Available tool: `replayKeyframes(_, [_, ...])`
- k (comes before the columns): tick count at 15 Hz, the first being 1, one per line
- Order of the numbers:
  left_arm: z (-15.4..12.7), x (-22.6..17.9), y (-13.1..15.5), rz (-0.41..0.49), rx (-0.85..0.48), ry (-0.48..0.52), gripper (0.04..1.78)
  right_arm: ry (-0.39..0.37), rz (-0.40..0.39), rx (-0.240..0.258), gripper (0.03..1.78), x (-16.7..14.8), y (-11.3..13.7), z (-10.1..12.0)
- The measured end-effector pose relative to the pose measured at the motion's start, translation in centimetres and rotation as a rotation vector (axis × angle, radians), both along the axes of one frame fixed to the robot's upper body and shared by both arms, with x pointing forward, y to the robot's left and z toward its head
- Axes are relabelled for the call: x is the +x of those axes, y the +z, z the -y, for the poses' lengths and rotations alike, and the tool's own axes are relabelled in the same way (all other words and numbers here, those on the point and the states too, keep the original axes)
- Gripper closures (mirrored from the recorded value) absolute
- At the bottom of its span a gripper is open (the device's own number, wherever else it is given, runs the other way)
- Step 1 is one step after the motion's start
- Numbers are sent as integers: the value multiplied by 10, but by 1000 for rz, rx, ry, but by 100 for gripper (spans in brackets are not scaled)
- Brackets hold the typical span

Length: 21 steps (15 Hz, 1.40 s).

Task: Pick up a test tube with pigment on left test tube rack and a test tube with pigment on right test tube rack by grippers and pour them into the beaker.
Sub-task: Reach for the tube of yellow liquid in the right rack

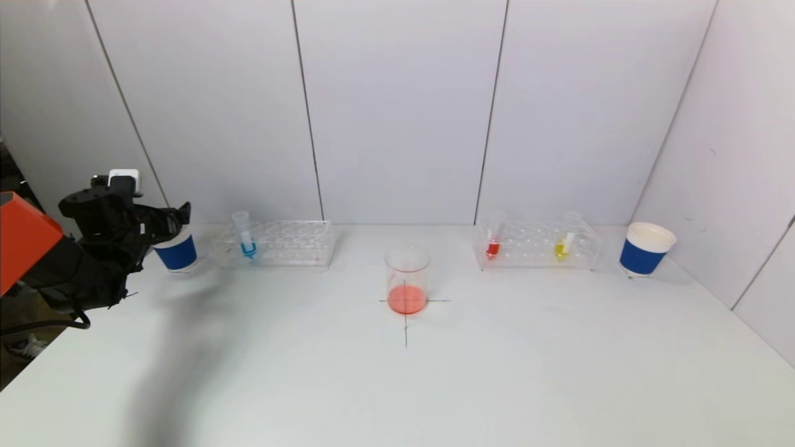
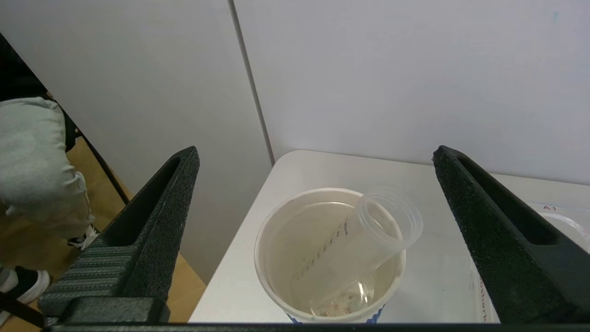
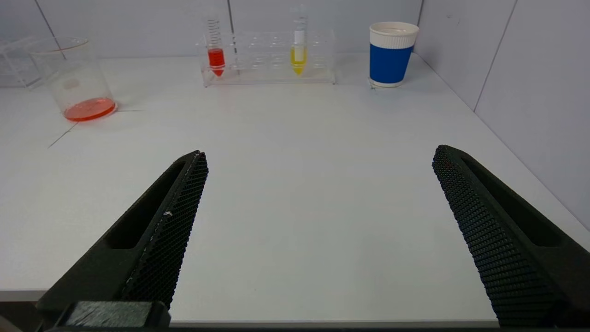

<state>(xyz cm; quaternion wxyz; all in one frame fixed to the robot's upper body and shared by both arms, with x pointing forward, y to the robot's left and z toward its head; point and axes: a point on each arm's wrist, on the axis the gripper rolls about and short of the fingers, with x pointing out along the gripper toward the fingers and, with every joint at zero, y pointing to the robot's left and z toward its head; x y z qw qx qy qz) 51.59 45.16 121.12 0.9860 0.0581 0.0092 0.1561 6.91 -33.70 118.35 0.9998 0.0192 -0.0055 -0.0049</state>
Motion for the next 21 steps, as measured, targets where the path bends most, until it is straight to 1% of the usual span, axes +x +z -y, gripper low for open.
replayKeyframes(3, [1,-3,8,14,4,1,6,0,0,0,4,0,0,0])
replayKeyframes(5, [6,-10,18,39,12,-6,6,0,0,0,4,0,0,0])
replayKeyframes(7, [19,-22,30,52,15,-31,6,0,0,0,4,0,0,0])
replayKeyframes(9, [39,-41,43,54,15,-72,6,0,0,0,4,0,0,0])
replayKeyframes(13, [77,-96,68,54,13,-153,6,0,0,0,4,0,0,0])
replayKeyframes(16, [103,-150,81,61,16,-227,6,0,0,0,4,0,0,0])
replayKeyframes(18, [119,-191,80,55,15,-286,6,0,0,0,4,0,0,0])
replayKeyframes(21, [127,-244,71,45,14,-325,6,0,0,0,4,0,0,0])
